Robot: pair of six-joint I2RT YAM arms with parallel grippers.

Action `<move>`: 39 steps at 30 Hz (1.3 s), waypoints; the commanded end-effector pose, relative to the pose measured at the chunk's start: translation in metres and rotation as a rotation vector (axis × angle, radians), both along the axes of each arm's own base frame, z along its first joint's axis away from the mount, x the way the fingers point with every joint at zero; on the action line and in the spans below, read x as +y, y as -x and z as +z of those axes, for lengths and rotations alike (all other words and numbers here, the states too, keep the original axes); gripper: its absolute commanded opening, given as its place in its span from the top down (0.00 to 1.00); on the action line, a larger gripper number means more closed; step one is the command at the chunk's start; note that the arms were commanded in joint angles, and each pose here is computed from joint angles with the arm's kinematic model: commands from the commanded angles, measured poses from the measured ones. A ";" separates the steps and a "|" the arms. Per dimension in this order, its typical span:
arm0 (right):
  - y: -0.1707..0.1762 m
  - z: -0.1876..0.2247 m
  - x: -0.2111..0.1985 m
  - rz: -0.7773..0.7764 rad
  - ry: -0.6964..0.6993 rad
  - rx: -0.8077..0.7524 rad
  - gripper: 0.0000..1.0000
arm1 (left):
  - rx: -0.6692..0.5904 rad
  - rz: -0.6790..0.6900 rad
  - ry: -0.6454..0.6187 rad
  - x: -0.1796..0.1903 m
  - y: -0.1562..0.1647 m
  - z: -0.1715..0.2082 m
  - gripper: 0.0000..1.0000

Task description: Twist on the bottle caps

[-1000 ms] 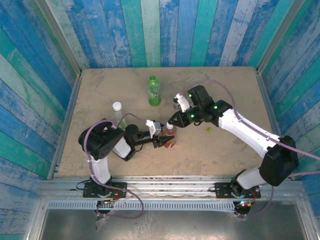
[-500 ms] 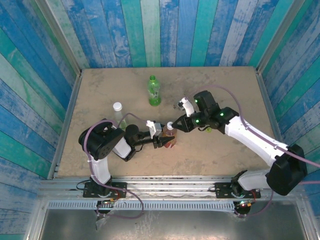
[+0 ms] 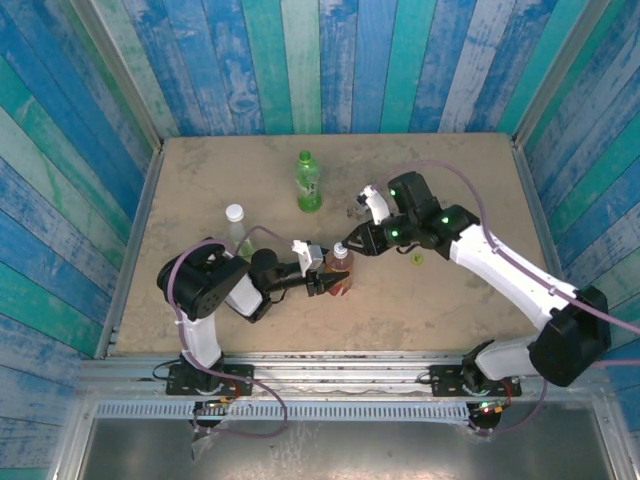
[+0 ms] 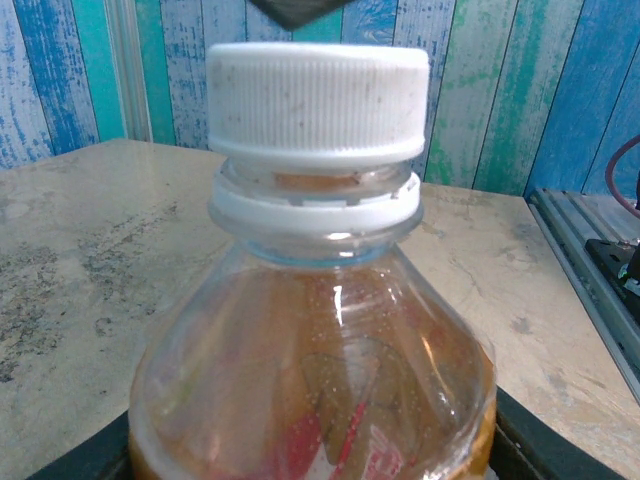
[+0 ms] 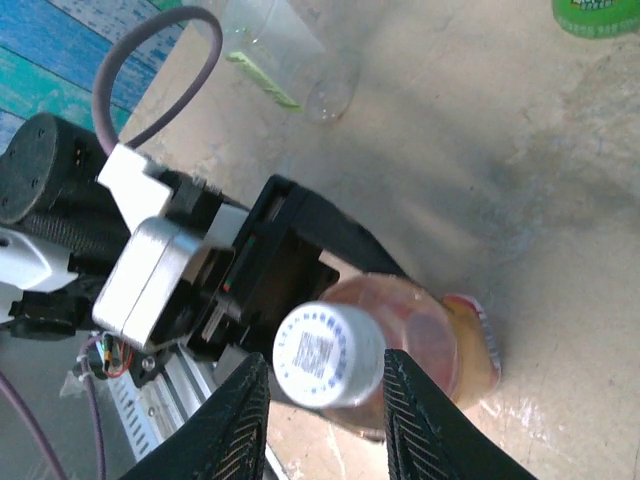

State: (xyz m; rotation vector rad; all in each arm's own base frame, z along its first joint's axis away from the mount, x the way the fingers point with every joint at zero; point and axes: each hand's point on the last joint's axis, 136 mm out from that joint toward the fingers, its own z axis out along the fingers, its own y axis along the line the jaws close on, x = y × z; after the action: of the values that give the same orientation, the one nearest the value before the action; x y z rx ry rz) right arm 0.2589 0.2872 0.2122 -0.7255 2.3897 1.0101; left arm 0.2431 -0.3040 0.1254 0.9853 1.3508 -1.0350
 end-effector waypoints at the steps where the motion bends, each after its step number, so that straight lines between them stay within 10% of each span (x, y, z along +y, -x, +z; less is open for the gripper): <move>1: -0.003 -0.005 0.010 0.056 -0.006 0.028 0.69 | 0.052 0.043 -0.063 0.004 -0.008 -0.021 0.46; 18: 0.056 -0.029 -0.007 0.140 -0.049 0.181 0.84 | 0.059 0.058 -0.065 0.005 -0.010 -0.021 0.48; 30: 0.003 -0.011 -0.005 0.041 -0.031 0.045 0.66 | 0.051 0.048 -0.064 0.004 -0.008 -0.021 0.47; 39: 0.005 -0.021 0.010 0.149 -0.039 0.109 0.78 | 0.052 0.036 -0.073 0.003 -0.007 -0.024 0.47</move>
State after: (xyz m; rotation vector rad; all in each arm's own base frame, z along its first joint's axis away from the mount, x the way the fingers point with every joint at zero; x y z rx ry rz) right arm 0.2638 0.2979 0.1950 -0.8203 2.4124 1.1419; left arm 0.2454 -0.3043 0.1249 0.9846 1.3527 -1.0238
